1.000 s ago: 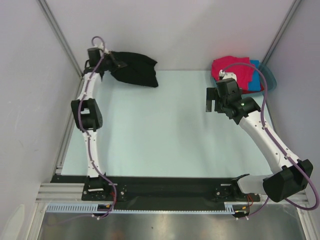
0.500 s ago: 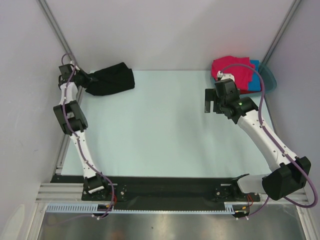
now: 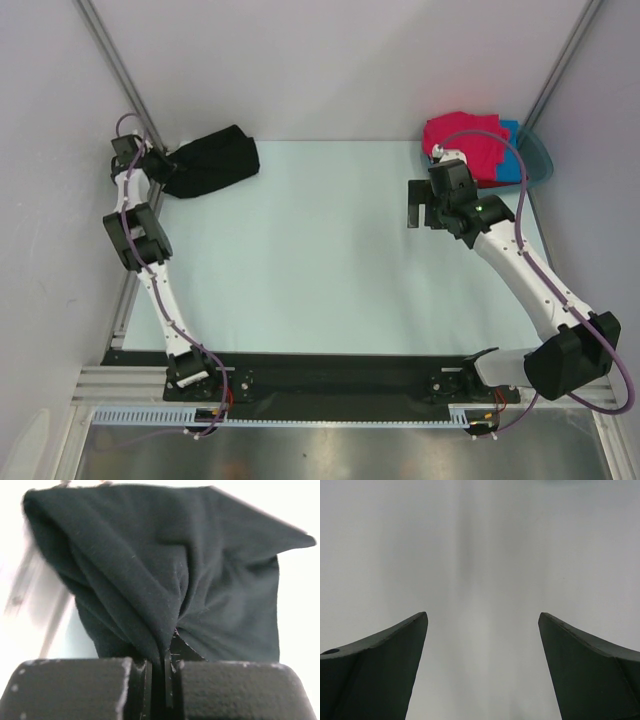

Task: Fold and stack the t-shirts
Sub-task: Neatly place the folded tshirt to the corner

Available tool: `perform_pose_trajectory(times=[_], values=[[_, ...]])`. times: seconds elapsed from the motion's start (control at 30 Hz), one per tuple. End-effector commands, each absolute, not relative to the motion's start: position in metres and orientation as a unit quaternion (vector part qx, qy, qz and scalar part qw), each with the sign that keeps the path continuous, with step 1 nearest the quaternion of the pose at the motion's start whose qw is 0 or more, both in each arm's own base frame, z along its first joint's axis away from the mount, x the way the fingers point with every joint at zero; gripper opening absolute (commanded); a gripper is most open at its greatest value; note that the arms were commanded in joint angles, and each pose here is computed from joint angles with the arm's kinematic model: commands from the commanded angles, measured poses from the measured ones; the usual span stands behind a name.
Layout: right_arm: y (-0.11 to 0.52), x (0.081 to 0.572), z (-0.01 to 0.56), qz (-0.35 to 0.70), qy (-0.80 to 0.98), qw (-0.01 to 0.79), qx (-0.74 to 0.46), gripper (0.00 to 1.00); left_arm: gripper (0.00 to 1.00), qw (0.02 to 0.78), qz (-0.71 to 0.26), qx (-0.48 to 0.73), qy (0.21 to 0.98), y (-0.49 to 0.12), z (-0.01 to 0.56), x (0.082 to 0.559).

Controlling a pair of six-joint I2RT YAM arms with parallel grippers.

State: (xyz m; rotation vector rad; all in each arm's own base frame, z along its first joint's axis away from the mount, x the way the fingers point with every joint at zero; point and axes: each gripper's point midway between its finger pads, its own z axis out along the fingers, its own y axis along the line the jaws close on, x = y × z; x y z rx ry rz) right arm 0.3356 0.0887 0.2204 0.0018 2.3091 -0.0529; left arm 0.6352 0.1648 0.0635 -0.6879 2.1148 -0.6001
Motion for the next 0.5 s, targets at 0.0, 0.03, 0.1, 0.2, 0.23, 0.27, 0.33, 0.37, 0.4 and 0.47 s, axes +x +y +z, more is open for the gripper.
perform_pose_trajectory(times=[0.0,0.03,0.1,0.2,0.23,0.27,0.33,0.37,0.4,0.47], values=[[0.096,0.343,0.221,-0.005,0.911,0.412,0.005,1.0,0.0,0.457,-0.15,-0.265,0.836,0.192,0.107,0.632],[0.096,0.344,0.221,-0.004,0.911,0.412,0.006,1.0,0.0,0.461,-0.132,-0.253,0.841,0.188,0.11,0.632],[0.096,0.343,0.22,-0.003,0.911,0.412,0.005,1.0,0.01,0.47,-0.117,-0.25,0.838,0.189,0.115,0.629],[0.096,0.343,0.218,-0.004,0.912,0.41,0.002,1.0,0.02,0.473,-0.082,-0.242,0.843,0.188,0.117,0.631],[0.096,0.343,0.219,-0.004,0.912,0.41,0.002,1.0,0.02,0.474,-0.061,-0.248,0.842,0.194,0.116,0.631],[0.096,0.342,0.218,-0.005,0.912,0.409,0.002,1.0,0.02,0.476,-0.05,-0.249,0.842,0.194,0.118,0.632],[0.095,0.342,0.217,-0.007,0.912,0.409,0.002,1.0,0.0,0.471,-0.023,-0.256,0.844,0.194,0.12,0.63],[0.094,0.342,0.217,-0.008,0.912,0.409,0.001,1.0,0.0,0.47,-0.002,-0.268,0.841,0.201,0.12,0.628],[0.094,0.343,0.217,-0.01,0.912,0.409,0.002,1.0,0.0,0.465,0.006,-0.273,0.842,0.201,0.114,0.625],[0.094,0.343,0.216,-0.011,0.912,0.409,0.001,1.0,0.0,0.465,0.028,-0.286,0.838,0.207,0.115,0.622]])
